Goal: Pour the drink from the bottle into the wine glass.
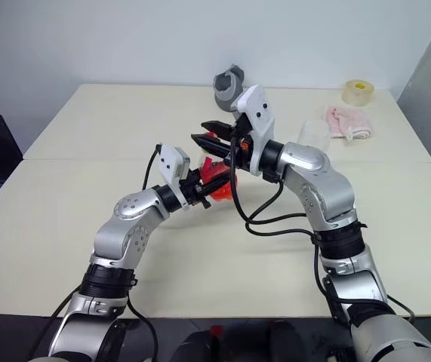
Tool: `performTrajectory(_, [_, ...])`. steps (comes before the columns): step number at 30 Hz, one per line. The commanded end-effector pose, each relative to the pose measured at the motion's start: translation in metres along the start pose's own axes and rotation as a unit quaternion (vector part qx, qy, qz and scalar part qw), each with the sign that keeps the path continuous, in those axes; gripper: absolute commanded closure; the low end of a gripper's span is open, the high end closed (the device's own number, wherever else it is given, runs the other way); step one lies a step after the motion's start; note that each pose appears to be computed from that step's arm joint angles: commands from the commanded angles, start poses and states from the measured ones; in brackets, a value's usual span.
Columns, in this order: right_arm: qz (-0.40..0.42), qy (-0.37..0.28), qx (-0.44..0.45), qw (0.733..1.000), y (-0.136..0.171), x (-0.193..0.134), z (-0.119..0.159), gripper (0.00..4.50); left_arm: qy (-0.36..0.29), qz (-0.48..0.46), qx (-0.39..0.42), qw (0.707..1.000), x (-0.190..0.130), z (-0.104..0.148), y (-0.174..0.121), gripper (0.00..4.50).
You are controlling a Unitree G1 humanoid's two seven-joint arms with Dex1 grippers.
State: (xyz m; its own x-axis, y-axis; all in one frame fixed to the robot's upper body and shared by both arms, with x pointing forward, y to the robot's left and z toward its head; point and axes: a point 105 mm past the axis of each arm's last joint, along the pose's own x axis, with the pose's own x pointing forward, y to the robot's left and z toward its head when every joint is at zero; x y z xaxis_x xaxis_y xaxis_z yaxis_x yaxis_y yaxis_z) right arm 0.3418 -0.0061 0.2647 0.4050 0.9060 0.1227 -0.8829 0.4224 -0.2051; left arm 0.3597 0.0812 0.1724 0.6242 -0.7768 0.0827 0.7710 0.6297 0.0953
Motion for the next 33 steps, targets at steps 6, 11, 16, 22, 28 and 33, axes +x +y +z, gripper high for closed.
performTrajectory(6, [0.024, 0.002, -0.042, 0.999, -0.018, -0.008, 0.012, 3.31, -0.053, -0.013, 0.031, 0.998, -0.017, 0.034, -0.007, 3.06])
performTrajectory(11, [0.053, 0.01, -0.055, 0.997, -0.024, -0.011, 0.012, 3.31, -0.058, -0.027, 0.03, 0.997, -0.026, 0.04, -0.018, 3.08])
performTrajectory(16, [0.08, 0.013, -0.061, 0.995, -0.031, -0.012, 0.013, 3.31, -0.058, -0.037, 0.032, 0.997, -0.04, 0.049, -0.029, 3.08])
performTrajectory(22, [0.099, 0.019, -0.068, 0.993, -0.038, -0.018, 0.01, 3.31, -0.054, -0.037, 0.032, 0.997, -0.047, 0.054, -0.033, 3.08])
performTrajectory(28, [0.12, 0.013, -0.054, 0.991, -0.042, -0.022, 0.012, 3.31, -0.052, -0.036, 0.034, 0.997, -0.05, 0.057, -0.033, 3.13])
performTrajectory(33, [0.16, -0.02, -0.011, 0.987, -0.033, -0.025, 0.024, 3.31, -0.052, -0.033, 0.036, 0.997, -0.049, 0.057, -0.031, 3.13])
